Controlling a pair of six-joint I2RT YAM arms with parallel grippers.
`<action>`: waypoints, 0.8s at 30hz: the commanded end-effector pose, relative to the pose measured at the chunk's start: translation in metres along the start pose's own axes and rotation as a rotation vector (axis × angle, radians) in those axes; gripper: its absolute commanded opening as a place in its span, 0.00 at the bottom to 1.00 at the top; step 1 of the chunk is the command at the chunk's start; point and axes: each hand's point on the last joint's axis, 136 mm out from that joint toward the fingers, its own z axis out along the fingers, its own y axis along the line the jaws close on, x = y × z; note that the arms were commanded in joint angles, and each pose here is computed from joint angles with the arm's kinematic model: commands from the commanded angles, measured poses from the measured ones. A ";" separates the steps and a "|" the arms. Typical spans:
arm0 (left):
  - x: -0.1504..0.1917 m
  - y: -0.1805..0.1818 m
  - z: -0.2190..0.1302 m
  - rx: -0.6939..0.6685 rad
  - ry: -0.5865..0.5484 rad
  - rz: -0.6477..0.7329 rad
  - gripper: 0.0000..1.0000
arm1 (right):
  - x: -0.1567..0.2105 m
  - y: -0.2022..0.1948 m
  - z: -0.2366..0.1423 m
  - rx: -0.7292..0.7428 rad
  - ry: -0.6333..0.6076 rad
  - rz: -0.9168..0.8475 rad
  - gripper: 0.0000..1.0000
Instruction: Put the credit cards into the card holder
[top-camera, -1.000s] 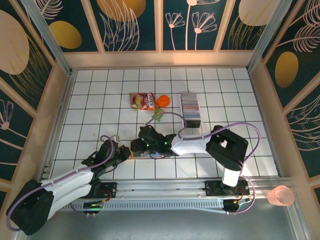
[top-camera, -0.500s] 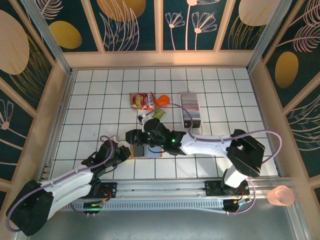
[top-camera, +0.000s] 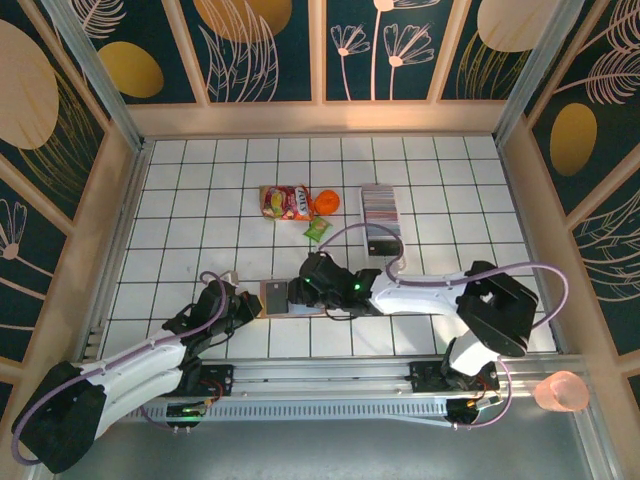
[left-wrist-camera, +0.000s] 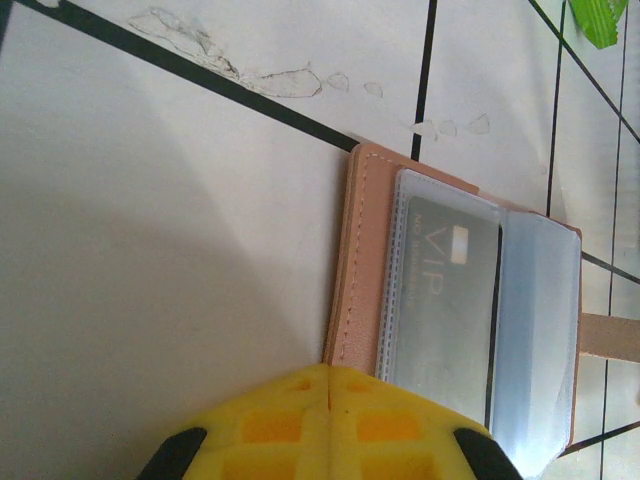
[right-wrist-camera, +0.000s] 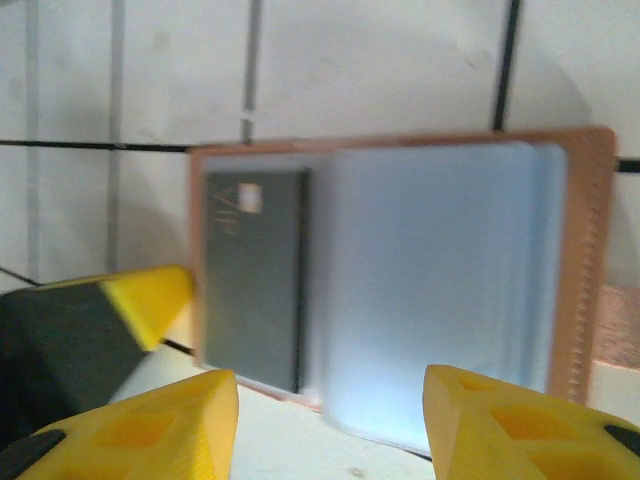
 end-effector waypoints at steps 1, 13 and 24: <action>0.012 0.015 0.000 -0.048 0.046 -0.002 0.00 | 0.006 -0.007 0.008 0.032 0.021 0.026 0.52; 0.013 0.015 0.001 -0.045 0.047 -0.009 0.00 | 0.017 -0.018 0.025 0.089 0.065 0.013 0.52; 0.016 0.018 0.001 -0.044 0.053 -0.013 0.00 | 0.012 0.016 0.043 -0.002 0.076 0.002 0.52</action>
